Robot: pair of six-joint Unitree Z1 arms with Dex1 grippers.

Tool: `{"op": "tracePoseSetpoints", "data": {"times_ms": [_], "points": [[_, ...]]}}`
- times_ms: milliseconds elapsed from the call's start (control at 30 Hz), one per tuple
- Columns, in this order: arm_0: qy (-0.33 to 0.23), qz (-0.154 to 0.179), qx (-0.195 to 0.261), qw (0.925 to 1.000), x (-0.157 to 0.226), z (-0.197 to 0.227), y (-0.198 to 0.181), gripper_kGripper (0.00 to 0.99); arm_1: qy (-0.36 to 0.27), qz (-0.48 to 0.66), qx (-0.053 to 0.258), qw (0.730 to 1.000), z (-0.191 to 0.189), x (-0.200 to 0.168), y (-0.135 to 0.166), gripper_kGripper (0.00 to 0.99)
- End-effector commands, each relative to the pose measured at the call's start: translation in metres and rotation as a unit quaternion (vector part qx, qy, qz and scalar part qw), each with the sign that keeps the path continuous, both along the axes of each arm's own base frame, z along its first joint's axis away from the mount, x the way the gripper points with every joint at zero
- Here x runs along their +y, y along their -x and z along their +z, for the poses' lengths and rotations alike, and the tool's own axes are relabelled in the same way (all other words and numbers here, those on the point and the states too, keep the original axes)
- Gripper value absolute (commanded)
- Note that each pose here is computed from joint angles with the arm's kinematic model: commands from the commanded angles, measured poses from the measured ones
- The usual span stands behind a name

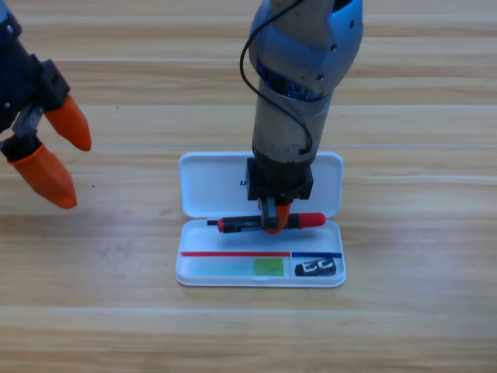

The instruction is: Clean up eraser and pencils

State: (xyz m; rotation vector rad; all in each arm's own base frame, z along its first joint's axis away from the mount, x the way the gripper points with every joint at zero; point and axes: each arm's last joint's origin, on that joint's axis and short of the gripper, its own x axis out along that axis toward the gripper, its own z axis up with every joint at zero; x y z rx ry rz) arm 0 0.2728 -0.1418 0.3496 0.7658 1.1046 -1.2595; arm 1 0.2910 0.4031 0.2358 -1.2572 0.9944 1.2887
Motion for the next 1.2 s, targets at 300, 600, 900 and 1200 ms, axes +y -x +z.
{"op": "tracePoseSetpoints", "data": {"times_ms": [300, 600, 900, 1200], "points": [[-0.001, 0.004, 0.019, 0.9998, 0.002, -0.015, -0.008, 0.99, 0.027, -0.021, 0.021, 0.999, -0.024, 0.008, 0.007, 0.953], [0.0, 0.004, 0.017, 0.9999, 0.002, -0.018, -0.009, 0.99, -0.074, -0.009, 0.03, 0.997, 0.079, -0.033, 0.045, 0.99], [0.038, 0.04, -0.042, 0.9976, 0.016, 0.003, -0.045, 0.985, -0.281, -0.013, 0.02, 0.96, 0.176, -0.136, 0.125, 0.99], [0.112, 0.08, -0.058, 0.9888, 0.029, -0.016, -0.145, 0.755, -0.378, -0.008, 0.02, 0.925, 0.19, -0.188, 0.166, 0.99]]}}
